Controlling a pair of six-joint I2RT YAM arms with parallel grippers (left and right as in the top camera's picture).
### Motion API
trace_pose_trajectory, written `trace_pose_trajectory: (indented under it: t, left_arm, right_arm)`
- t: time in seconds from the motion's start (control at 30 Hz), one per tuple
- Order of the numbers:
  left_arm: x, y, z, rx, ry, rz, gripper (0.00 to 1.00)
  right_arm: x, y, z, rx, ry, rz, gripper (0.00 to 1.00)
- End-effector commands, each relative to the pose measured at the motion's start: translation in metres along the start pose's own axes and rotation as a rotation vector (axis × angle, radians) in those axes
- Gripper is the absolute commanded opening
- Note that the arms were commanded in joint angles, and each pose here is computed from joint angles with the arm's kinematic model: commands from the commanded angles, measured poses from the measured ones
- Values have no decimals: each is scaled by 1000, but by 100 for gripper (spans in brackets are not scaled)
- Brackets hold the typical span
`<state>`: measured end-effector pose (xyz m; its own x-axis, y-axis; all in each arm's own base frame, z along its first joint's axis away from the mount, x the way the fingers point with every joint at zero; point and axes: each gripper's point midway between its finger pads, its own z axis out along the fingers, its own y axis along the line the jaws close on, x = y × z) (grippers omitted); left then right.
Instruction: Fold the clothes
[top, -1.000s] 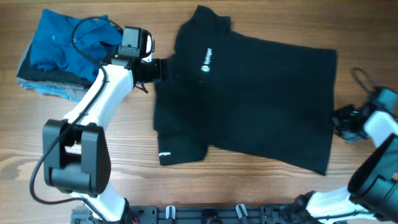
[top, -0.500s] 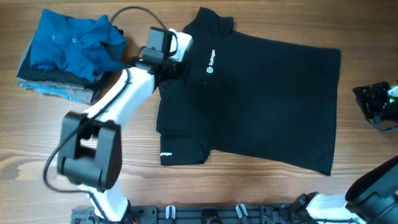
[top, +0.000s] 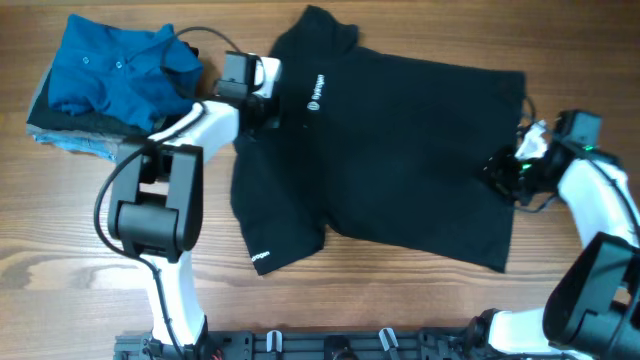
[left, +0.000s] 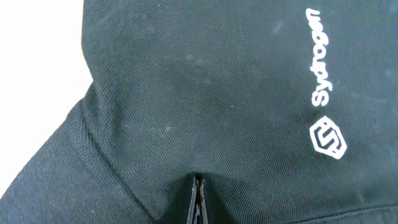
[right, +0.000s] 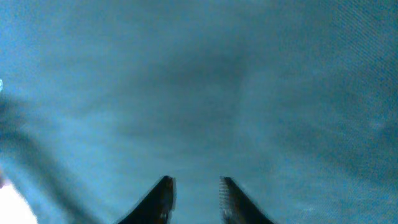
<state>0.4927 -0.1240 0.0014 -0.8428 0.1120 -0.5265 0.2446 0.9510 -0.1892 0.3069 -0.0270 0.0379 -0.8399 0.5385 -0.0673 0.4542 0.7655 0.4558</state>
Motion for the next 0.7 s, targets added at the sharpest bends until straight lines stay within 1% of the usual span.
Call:
trace_pose_trajectory:
  t: [0.0, 0.03, 0.07, 0.1, 0.17, 0.2, 0.23, 0.3, 0.4, 0.43, 0.5, 0.53, 0.57, 0.6, 0.63, 0.67]
  left_arm:
    - [46, 38, 13, -92, 128, -108, 5]
    - [46, 36, 11, -90, 132, -105, 9]
    - [45, 33, 10, -89, 132, -101, 16]
    - [43, 31, 8, -86, 128, -97, 30]
    - [34, 25, -3, -82, 109, -88, 66]
    - [25, 22, -13, -80, 86, -82, 80]
    - [18, 19, -22, -74, 67, -77, 87]
    - [2, 11, -43, -57, 25, -69, 95]
    - [-14, 3, -70, -46, -23, -60, 97]
    - [-18, -1, -81, -38, -35, -57, 98]
    - [-22, -8, -94, -11, -46, -54, 100]
    - [-22, -11, -97, 2, -44, -54, 100]
    - [-20, -13, -100, 11, -37, -56, 100]
    - [-17, -13, -100, 9, -24, -59, 100]
    - [-14, -13, -100, 9, -12, -61, 100]
    - [-11, -13, -100, 8, 0, -64, 100]
  right_arm:
    - [24, -41, 36, 180, 41, 189, 20]
    - [26, -52, 43, 226, 34, 233, 14]
    - [25, -62, 45, 270, 25, 270, 11]
    - [23, -71, 47, 310, 8, 292, 9]
    - [8, -89, 49, 378, -59, 291, 8]
    - [-4, -100, 46, 410, -109, 300, 6]
    - [-14, -107, 42, 422, -147, 317, 4]
    - [-32, -119, 32, 412, -208, 357, 4]
    - [-52, -130, 17, 400, -265, 408, 4]
    - [-62, -127, 13, 359, -274, 391, 4]
    - [-73, -104, 12, 239, -249, 270, 5]
    - [-76, -85, 12, 152, -223, 179, 8]
    - [-74, -67, 7, 77, -179, 137, 12]
    - [-68, -65, 4, 78, -149, 177, 24]
    - [-64, -65, 3, 83, -128, 188, 30]
    - [-60, -67, 4, 93, -113, 191, 38]
